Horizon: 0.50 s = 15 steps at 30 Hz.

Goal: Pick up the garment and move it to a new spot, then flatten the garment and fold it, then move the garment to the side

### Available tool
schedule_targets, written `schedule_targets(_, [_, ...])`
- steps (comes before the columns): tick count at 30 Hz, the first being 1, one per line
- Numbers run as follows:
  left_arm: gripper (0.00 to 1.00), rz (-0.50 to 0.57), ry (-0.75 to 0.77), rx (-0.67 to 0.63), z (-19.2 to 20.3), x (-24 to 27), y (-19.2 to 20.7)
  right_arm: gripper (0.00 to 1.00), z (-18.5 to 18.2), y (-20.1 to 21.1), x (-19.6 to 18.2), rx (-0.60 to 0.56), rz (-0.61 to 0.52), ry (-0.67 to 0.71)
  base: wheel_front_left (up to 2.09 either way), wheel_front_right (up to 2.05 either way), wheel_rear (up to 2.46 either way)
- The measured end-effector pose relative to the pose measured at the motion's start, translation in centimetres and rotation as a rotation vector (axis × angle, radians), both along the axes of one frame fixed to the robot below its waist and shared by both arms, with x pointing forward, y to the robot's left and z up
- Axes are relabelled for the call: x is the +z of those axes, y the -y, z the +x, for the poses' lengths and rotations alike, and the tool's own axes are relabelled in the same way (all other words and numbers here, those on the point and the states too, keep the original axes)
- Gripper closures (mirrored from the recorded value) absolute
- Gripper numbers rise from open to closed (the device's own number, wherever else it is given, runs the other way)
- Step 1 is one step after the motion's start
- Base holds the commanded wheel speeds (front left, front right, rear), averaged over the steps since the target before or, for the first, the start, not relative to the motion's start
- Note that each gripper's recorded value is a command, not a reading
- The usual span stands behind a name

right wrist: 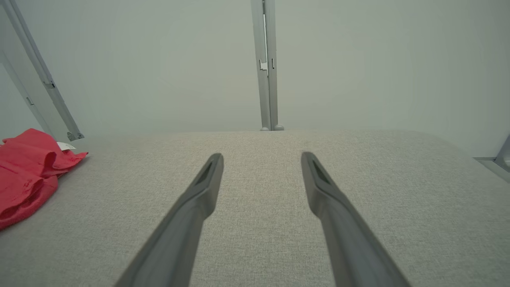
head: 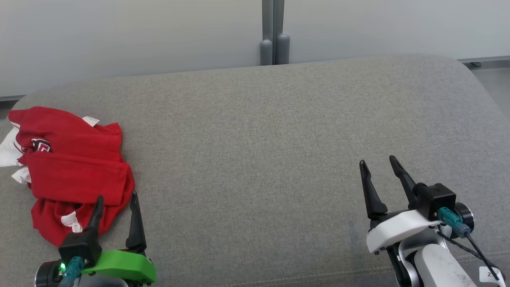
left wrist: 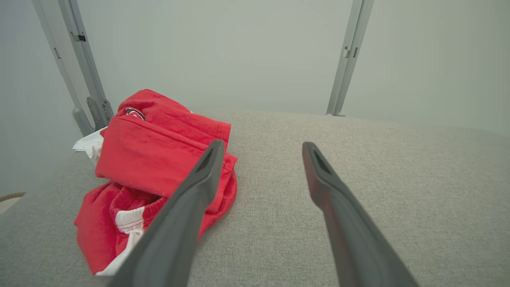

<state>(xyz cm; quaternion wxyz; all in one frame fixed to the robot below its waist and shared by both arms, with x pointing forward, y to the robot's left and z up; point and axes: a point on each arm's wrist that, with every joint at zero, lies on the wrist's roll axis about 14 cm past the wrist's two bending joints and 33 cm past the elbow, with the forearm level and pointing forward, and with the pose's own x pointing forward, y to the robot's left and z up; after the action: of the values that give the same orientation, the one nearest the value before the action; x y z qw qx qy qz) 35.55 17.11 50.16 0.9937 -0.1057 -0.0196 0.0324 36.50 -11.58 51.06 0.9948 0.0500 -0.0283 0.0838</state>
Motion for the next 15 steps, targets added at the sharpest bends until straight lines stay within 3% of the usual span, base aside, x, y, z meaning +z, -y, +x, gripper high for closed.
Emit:
schedule_targets(7, [0.0,0.079,0.02,-0.011,-0.26,0.19,0.46,0.0,-0.23,-0.78,0.78,0.028,-0.093,0.063,0.0,0.0,0.0])
schedule_targets(15, [0.0,0.086,0.011,-0.01,-0.41,-0.1,0.44,0.0,-0.25,-0.72,0.9,0.022,-0.1,0.068,0.0,0.0,0.0])
